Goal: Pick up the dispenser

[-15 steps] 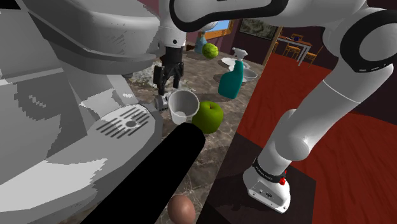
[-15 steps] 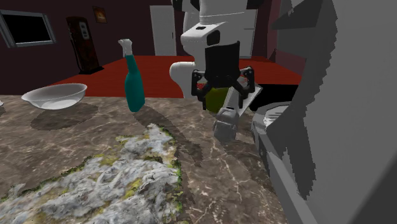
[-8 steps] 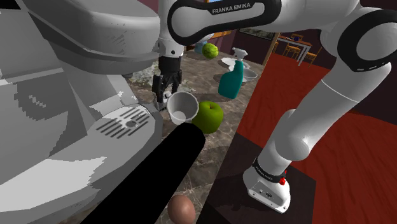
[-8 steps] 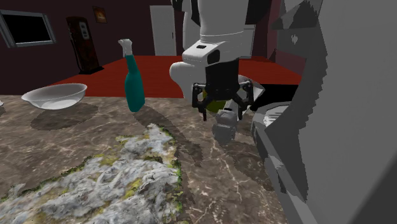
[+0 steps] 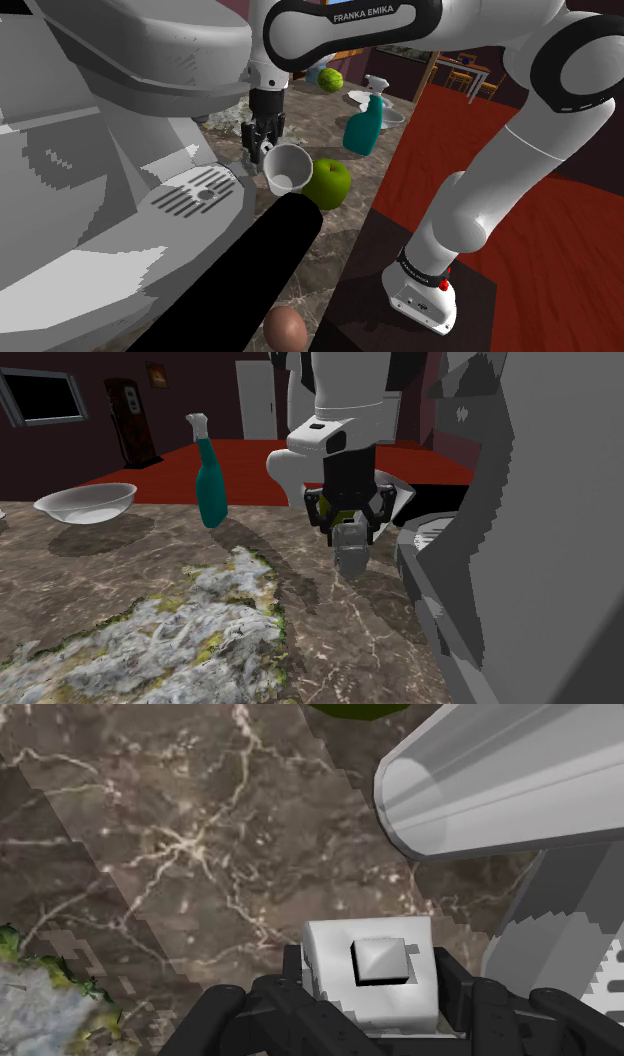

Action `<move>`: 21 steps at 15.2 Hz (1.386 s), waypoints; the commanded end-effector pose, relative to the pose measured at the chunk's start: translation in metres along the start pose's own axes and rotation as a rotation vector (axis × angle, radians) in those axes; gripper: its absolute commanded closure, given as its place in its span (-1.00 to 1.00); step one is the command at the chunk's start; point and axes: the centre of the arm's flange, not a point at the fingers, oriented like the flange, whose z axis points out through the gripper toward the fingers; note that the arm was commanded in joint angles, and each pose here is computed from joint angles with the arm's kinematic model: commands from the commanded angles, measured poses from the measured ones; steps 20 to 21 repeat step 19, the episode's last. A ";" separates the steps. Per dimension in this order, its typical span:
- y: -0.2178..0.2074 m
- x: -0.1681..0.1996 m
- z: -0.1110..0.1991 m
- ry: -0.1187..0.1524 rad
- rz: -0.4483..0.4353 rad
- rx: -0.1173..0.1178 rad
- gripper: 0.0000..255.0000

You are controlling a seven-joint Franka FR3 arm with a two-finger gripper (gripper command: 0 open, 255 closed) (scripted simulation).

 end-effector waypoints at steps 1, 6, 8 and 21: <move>0.002 0.000 0.001 -0.002 0.002 -0.001 1.00; 0.000 -0.001 -0.020 -0.002 0.002 -0.001 1.00; -0.001 -0.002 -0.030 -0.002 0.002 -0.001 1.00; -0.005 -0.006 -0.078 -0.002 0.002 -0.001 1.00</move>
